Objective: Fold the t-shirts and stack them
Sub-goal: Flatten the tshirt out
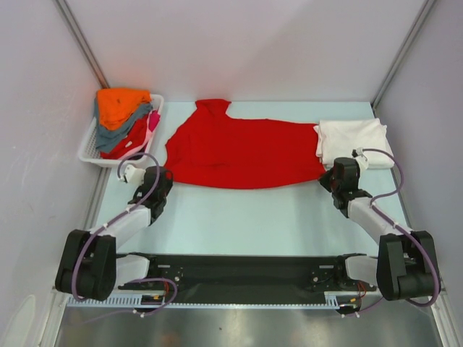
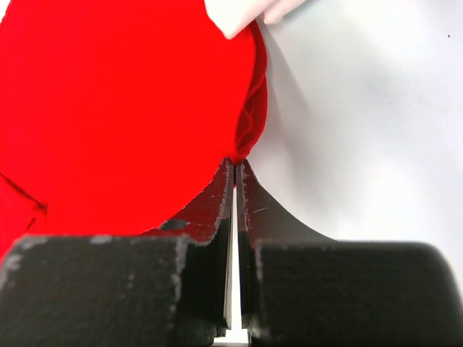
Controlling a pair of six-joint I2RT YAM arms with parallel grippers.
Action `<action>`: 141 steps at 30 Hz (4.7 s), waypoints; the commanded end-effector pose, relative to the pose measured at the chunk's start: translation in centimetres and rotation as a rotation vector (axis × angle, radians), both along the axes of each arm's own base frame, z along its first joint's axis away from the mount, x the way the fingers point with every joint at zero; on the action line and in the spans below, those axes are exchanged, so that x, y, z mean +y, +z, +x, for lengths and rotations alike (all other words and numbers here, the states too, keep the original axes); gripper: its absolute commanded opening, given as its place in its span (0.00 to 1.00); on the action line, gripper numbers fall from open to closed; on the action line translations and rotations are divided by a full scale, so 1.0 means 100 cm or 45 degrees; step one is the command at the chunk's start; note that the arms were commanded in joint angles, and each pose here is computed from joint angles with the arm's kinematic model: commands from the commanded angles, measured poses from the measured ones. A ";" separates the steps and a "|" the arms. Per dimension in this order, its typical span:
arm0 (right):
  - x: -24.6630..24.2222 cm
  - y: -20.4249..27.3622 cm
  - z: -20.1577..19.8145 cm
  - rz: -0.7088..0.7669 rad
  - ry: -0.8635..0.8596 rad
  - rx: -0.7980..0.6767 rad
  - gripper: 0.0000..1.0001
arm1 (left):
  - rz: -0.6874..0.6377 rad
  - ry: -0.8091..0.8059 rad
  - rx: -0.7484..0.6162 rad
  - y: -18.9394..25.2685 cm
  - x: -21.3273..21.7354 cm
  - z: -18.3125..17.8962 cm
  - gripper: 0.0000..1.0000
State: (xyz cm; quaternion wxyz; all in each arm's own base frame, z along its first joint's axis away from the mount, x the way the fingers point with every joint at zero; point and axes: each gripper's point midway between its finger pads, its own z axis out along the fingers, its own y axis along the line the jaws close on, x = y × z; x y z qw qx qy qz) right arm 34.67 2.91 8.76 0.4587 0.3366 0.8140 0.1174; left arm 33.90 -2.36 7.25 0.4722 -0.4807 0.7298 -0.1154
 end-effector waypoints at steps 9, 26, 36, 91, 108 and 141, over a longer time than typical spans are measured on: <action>0.004 0.106 0.020 -0.045 0.052 -0.179 0.00 | 0.118 0.018 -0.078 0.074 0.016 -0.002 0.00; 0.018 0.335 -0.044 -0.013 0.218 -0.774 0.00 | 0.243 -0.201 -0.692 0.325 0.013 -0.077 0.00; 0.016 0.436 -0.124 0.031 0.249 -1.092 0.00 | 0.261 -0.304 -1.022 0.449 0.011 -0.162 0.00; -0.012 0.116 0.173 0.527 0.258 -0.146 0.00 | -0.060 -0.604 -0.467 0.173 -0.017 0.165 0.00; 0.011 0.024 0.032 0.363 0.191 0.122 0.00 | 0.074 -0.408 -0.124 0.056 0.012 0.001 0.00; -0.006 -0.026 -0.107 0.178 0.018 0.263 0.00 | 0.079 -0.168 0.167 -0.014 0.037 -0.104 0.11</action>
